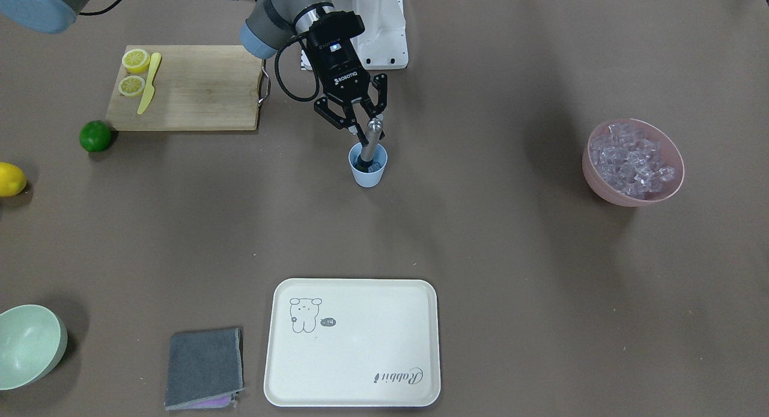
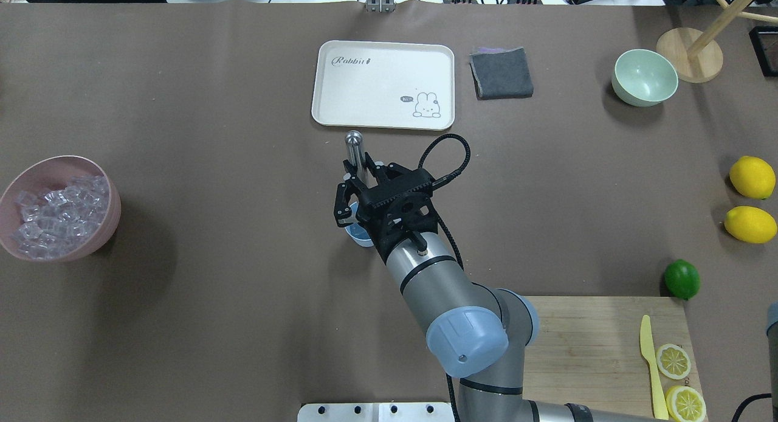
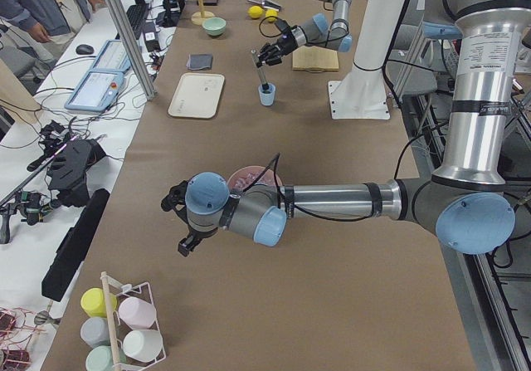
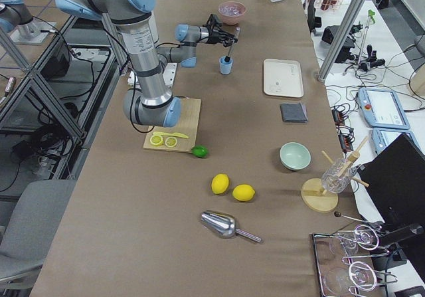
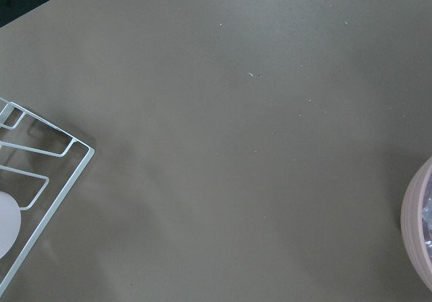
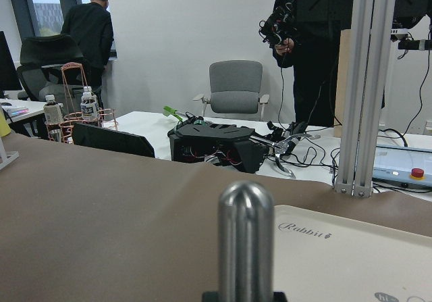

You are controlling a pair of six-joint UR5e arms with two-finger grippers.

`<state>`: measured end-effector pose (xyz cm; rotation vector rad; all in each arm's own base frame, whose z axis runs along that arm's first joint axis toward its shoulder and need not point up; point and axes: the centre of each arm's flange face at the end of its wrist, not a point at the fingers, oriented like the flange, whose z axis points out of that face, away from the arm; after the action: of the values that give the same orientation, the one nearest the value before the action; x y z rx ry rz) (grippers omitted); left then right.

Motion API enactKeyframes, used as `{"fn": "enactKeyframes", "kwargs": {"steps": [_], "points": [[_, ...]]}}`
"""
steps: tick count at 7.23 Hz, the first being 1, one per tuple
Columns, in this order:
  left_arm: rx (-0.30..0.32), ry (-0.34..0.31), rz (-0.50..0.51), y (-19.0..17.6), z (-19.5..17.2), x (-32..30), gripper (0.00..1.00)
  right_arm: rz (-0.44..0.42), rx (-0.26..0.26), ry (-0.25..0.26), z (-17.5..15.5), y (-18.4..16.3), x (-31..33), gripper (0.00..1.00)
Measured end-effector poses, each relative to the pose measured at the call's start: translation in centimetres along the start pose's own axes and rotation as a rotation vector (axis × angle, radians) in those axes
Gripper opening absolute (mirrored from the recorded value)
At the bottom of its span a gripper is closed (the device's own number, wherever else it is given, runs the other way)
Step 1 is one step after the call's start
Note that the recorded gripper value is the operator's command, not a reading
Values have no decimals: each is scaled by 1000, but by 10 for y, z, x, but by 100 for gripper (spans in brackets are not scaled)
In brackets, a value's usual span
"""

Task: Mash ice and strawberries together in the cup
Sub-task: 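Press the pestle down on the ice and strawberry in the cup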

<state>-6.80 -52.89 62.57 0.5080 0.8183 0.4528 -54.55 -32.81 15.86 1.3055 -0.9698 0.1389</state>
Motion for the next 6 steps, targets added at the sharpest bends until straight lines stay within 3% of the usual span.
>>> {"fn": "enactKeyframes", "kwargs": {"steps": [3,6], "points": [[10,-2,-28,-5,-4,4,97,8,35,-14,-1,-33,12,0],[12,-3,-42,-5,-5,4,97,3,24,-11,2,-26,14,0]]}}
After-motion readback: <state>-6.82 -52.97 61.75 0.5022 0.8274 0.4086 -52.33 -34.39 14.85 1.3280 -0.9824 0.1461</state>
